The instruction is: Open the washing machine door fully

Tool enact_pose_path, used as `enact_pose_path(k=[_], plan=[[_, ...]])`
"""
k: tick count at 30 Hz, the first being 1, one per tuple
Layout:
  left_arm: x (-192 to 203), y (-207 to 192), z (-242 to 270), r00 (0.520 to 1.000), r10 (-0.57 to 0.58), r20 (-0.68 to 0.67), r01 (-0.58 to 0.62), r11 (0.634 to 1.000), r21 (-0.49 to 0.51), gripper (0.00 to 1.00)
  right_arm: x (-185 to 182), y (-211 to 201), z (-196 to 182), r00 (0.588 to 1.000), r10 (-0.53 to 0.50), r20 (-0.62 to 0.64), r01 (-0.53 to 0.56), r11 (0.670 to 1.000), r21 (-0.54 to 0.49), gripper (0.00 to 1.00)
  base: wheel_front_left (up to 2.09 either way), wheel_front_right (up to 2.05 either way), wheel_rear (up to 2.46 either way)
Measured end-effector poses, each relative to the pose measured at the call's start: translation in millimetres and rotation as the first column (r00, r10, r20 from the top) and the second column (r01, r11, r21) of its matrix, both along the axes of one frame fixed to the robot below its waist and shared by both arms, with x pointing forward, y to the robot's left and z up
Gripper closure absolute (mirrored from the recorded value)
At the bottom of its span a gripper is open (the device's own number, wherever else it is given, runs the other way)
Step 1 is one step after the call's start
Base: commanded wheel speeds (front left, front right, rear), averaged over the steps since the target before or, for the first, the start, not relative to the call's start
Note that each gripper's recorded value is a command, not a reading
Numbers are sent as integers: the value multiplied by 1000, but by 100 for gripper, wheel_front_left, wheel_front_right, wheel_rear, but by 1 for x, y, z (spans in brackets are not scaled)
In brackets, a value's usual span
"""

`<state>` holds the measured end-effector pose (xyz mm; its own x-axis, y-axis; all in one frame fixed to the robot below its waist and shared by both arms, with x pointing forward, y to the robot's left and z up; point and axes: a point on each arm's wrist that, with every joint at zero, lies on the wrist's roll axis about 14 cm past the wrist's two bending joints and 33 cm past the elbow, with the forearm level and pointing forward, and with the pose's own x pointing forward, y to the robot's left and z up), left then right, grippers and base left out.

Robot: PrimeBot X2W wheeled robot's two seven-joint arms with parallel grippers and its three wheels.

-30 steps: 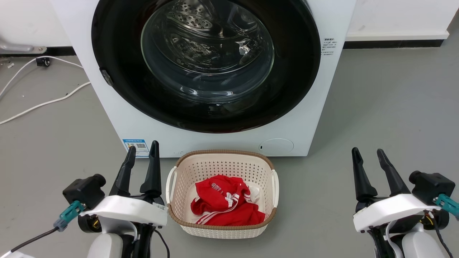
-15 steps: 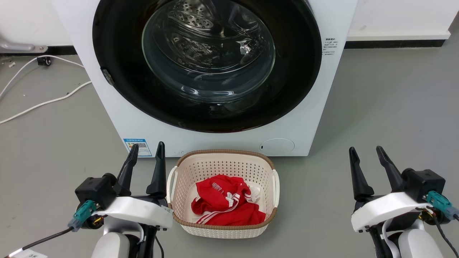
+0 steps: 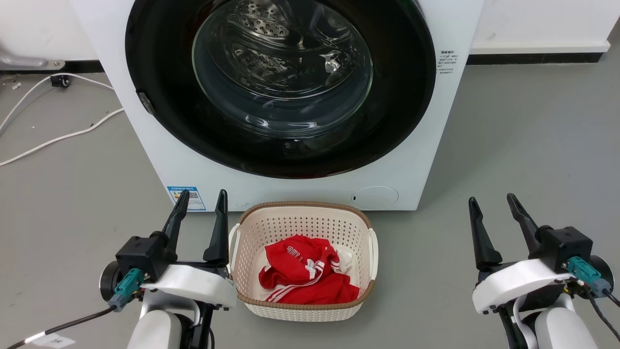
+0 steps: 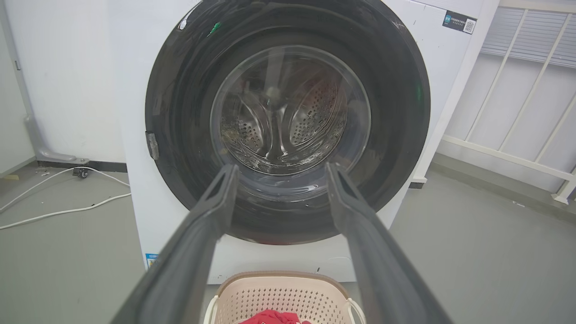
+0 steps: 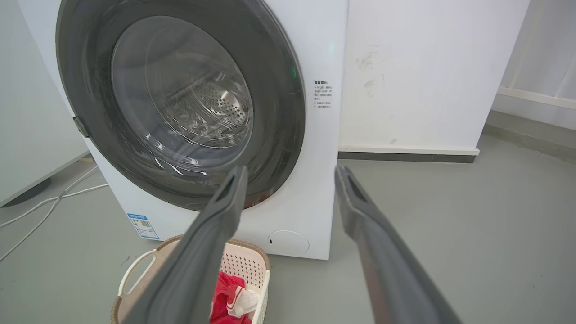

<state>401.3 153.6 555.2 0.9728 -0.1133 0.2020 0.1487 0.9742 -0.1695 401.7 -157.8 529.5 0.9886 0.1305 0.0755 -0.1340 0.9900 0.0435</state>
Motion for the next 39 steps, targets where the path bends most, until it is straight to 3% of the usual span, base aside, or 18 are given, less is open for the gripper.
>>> enact_pose_path(k=[23,39], plan=[[1,-1,-1,999,23,32,-28,986,163,0,5,3,4,999,10,31,-7,996,-92,0,0,0,0],[1,3,-4,999,36,24,-40,987,157,0,5,-1,3,1000,-1,27,3,998,-58,0,0,0,0]])
